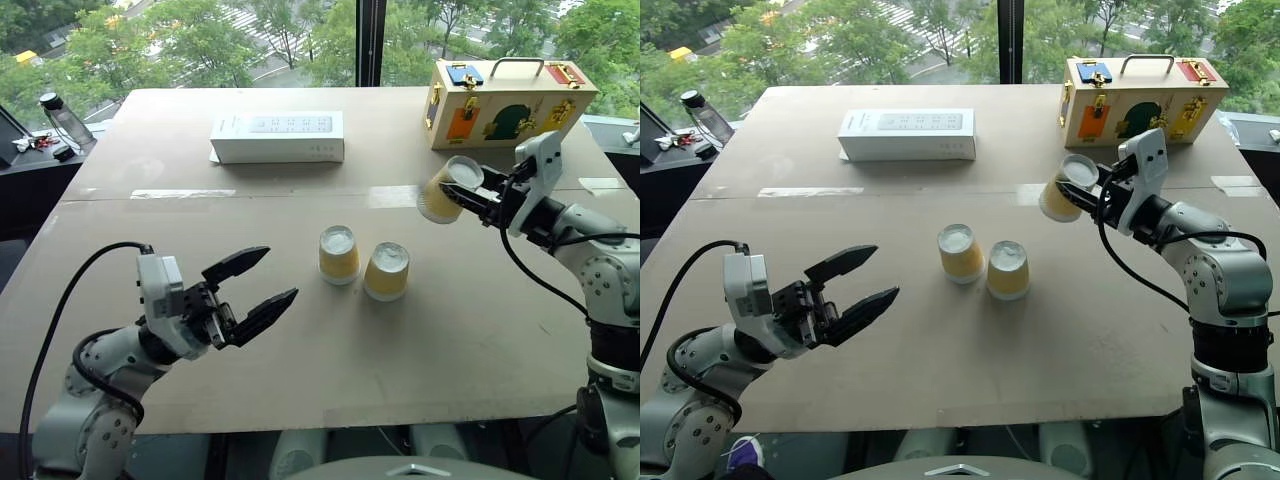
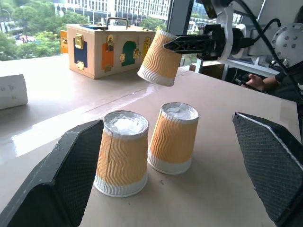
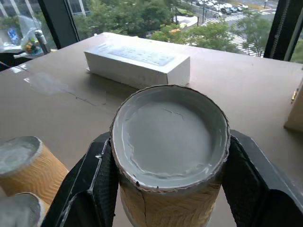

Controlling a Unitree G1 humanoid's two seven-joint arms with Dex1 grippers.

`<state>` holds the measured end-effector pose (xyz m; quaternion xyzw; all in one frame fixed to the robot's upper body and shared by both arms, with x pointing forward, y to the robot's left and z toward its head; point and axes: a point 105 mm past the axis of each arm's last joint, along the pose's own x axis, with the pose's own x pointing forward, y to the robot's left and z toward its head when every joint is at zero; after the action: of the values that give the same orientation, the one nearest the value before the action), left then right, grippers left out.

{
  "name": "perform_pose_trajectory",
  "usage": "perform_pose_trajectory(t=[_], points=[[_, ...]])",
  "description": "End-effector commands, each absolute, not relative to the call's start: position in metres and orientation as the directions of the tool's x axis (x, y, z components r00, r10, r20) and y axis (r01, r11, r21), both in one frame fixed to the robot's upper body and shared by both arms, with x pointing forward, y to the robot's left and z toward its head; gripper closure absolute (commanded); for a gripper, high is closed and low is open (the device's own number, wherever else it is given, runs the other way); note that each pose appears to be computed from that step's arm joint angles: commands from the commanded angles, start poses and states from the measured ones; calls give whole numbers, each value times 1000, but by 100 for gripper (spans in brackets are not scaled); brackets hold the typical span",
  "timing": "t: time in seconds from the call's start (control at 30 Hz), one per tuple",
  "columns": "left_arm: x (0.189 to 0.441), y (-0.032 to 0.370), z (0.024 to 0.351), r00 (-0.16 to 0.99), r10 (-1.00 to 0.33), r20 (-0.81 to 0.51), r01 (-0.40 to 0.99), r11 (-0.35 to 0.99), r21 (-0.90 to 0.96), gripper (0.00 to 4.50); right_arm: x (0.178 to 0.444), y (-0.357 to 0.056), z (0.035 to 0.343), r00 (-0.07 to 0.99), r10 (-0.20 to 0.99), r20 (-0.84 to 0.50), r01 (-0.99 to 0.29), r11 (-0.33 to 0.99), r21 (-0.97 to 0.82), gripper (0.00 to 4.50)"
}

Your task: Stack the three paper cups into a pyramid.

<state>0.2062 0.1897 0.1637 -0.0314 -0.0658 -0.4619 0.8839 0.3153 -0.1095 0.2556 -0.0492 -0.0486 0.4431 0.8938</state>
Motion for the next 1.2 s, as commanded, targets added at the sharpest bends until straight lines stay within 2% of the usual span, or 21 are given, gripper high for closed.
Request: perform_pose_trajectory(t=[0.03,0.23,0.67,0.7,0.8,1.03,1.2], points=[[195,203,169,518,-838,171,851,524,-13,0,295,-79,261,509,861,1,-851,503,-153,226],[186,214,154,514,-848,129,857,515,-30,0,282,-48,249,438,893,-104,-892,416,-178,226],[178,213,151,508,-853,122,861,507,-36,0,286,-36,229,426,885,-189,-897,385,-218,226],[178,213,150,507,-853,121,861,507,-37,0,286,-35,228,424,886,-188,-898,383,-217,123],[177,212,150,505,-854,121,862,505,-40,0,285,-33,229,415,892,-179,-899,372,-231,5],[182,207,144,542,-836,89,841,538,-63,0,274,-61,249,436,896,-90,-863,387,-325,5],[187,207,134,595,-803,30,802,592,-78,0,252,-105,235,461,883,-93,-849,408,-336,5]])
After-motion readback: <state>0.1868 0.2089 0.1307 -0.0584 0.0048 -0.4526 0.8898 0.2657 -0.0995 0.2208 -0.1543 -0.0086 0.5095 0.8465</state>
